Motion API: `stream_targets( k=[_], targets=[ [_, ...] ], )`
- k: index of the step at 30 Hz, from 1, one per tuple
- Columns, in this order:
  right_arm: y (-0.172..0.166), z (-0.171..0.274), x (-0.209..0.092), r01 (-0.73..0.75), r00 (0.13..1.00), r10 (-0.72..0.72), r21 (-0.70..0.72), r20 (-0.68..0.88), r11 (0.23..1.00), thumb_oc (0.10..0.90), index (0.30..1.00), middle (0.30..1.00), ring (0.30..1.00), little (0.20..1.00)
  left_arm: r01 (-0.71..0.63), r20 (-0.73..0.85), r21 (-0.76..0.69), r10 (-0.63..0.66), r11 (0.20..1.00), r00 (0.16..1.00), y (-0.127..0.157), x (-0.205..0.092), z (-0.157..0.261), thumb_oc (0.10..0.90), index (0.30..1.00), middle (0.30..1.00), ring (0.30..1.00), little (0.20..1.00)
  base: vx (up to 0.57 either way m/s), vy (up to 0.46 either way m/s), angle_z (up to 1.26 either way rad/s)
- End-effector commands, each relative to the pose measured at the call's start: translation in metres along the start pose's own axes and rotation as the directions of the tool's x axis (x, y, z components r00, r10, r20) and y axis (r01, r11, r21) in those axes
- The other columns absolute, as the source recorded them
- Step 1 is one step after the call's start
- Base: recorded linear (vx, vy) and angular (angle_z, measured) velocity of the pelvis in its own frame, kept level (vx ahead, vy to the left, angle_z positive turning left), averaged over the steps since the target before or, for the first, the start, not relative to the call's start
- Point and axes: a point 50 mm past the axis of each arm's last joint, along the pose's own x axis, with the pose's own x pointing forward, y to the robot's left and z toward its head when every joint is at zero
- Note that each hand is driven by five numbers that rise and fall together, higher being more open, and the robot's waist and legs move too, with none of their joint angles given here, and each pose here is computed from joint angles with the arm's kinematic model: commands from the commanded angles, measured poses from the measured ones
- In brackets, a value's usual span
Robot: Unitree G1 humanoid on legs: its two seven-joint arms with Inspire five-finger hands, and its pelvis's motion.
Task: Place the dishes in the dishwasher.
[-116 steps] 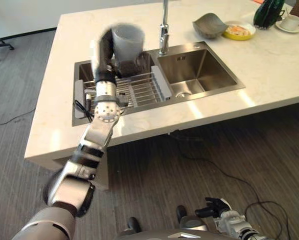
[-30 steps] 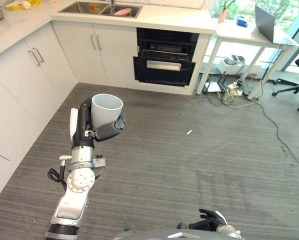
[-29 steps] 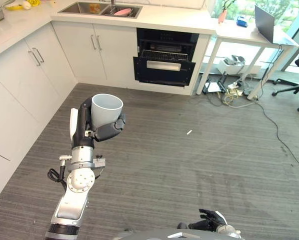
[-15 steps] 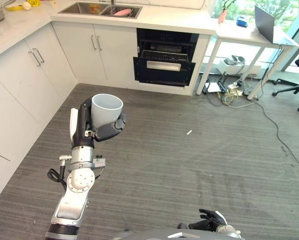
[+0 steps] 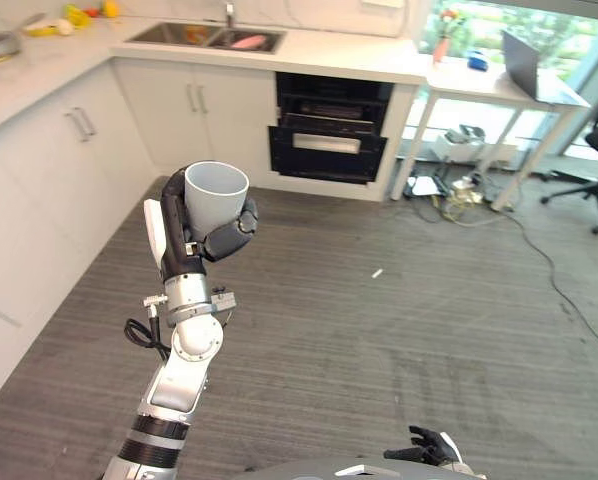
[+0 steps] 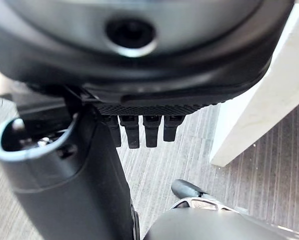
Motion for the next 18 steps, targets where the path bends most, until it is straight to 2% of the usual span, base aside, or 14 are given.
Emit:
stream_targets(
  k=[1,7,11,15,18],
  targets=[
    [0.005,0.000,0.000,0.003,1.000,-0.003,-0.038,0.003,0.999,0.800,0.900,0.900,0.900,0.900,-0.099,0.288,-0.089,0.120,0.991,0.950,0.016,0.029,0.052,0.400,0.300,0.300,0.300,0.300,-0.01,-0.068,0.79],
    [-0.009,0.002,0.001,0.028,0.999,-0.026,-0.094,0.021,0.995,0.800,0.900,0.900,0.900,0.900,-0.096,0.255,-0.135,0.128,0.986,0.958,0.027,0.019,0.047,0.400,0.300,0.300,0.300,0.300,0.00,-0.073,1.10],
    [-0.018,0.002,0.003,0.060,0.998,-0.061,-0.096,-0.001,0.994,0.800,0.900,0.900,0.900,0.900,-0.066,0.223,-0.102,0.088,0.993,0.971,0.025,0.014,0.040,0.400,0.300,0.300,0.300,0.300,0.30,0.049,0.43],
    [-0.026,-0.002,0.003,0.083,0.996,-0.086,-0.117,-0.020,0.990,0.800,0.900,0.900,0.900,0.900,-0.088,0.192,-0.107,0.107,0.990,0.976,0.029,0.010,0.035,0.400,0.300,0.300,0.300,0.300,0.38,0.170,0.07],
    [-0.018,-0.009,0.002,0.049,0.998,-0.056,-0.162,-0.041,0.986,0.800,0.900,0.900,0.900,0.900,-0.098,0.199,-0.089,0.114,0.991,0.973,0.035,0.011,0.036,0.400,0.300,0.300,0.300,0.300,0.64,0.206,-0.67]
  ],
)
